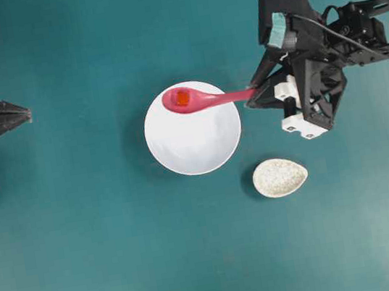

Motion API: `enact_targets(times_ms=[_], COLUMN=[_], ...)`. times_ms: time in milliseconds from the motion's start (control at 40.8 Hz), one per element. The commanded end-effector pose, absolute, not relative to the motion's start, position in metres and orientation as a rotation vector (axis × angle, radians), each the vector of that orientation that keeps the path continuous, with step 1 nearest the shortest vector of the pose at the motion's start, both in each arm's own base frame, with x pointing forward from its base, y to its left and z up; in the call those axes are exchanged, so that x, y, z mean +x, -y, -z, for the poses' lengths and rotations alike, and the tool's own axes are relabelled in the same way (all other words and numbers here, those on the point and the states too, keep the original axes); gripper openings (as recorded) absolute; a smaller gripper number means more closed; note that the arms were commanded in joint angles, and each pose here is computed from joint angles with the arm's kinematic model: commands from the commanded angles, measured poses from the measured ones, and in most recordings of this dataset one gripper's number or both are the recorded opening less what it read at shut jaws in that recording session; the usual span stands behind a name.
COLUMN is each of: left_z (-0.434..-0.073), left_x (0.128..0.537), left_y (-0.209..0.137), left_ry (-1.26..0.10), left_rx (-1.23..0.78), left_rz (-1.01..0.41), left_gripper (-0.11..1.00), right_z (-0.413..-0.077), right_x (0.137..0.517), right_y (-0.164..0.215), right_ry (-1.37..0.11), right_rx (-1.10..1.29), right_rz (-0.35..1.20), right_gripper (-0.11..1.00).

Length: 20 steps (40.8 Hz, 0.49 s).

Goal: Grip the spoon and scoop the red block from the bowl with right arm.
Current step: 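Hold the spoon with the cube lifted above the bowl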

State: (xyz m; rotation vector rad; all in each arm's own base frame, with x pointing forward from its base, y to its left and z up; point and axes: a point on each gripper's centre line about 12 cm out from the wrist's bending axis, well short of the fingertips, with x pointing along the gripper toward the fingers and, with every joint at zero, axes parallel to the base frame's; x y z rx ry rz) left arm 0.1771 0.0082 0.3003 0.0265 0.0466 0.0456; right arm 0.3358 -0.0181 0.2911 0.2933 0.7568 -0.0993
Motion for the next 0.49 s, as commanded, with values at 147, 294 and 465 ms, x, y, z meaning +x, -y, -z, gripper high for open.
enact_targets(times_ms=[147,294,465], left_z=[-0.3137,-0.3147,-0.3149], left_x=[0.1783,0.1783,0.1783], left_y=[-0.0079,-0.0079,-0.0079], left_ry=[-0.013,-0.008,-0.007], left_rx=[0.024,0.024,0.024], left_rz=[-0.044,-0.044,-0.044], left_gripper=[0.00,0.00,0.00], right_z=[-0.3120,-0.3118,-0.3121], right_x=[0.3351,0.3350,0.3352], right_y=[0.0175,0.0175,0.0176], right_ry=[-0.702,-0.704,-0.701], right_rx=[0.289,0.289,0.289], right_rz=[0.091,0.091,0.091], right_gripper=[0.24,0.24,0.24])
